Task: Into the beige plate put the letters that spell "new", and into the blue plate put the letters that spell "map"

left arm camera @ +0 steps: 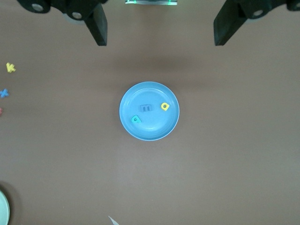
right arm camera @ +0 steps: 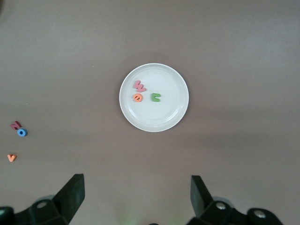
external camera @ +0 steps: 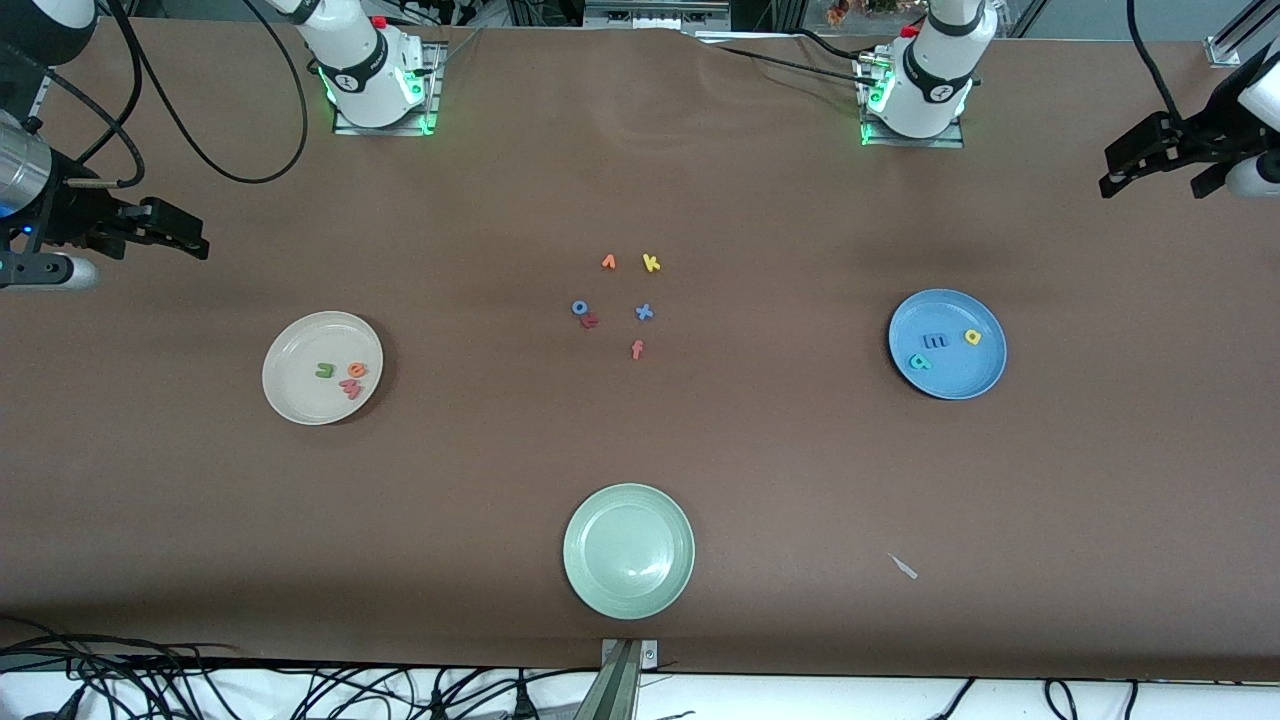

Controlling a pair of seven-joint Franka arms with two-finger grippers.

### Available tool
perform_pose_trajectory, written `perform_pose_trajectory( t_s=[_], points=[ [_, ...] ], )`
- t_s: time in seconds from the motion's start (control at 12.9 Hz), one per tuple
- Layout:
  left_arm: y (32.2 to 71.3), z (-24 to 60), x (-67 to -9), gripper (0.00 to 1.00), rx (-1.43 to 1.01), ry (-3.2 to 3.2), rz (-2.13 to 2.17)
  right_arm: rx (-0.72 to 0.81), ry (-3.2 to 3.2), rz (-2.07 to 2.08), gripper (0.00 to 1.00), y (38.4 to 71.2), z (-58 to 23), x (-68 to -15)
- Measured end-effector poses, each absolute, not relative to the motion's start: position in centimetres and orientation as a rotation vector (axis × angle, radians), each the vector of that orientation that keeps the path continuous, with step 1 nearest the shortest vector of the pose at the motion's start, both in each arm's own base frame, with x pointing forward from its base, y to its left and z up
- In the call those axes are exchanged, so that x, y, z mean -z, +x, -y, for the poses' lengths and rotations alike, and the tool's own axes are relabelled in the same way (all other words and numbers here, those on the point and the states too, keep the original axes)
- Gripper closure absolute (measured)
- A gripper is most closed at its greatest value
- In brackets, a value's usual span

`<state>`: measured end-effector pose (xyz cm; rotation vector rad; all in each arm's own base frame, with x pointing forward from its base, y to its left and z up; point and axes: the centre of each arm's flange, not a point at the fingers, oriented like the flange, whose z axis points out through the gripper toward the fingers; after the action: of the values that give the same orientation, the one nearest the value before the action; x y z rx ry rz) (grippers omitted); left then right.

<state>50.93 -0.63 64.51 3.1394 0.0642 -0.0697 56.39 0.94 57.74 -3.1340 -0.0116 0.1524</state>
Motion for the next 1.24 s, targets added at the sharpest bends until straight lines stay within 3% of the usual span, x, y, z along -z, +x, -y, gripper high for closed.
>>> perform_pose_trajectory(
  t_s=[0.54, 1.24],
  points=[
    [54.3, 0.8, -64.2, 0.0, 0.076, 3.134, -0.09, -0.152, -3.134, 0.012, 0.0, 56.4, -1.0, -57.7],
    [53.8, 0.2, -64.0, 0.0, 0.143, 3.132, -0.108, -0.147, -3.134, 0.024, 0.0, 56.4, -1.4, -57.7]
  ],
)
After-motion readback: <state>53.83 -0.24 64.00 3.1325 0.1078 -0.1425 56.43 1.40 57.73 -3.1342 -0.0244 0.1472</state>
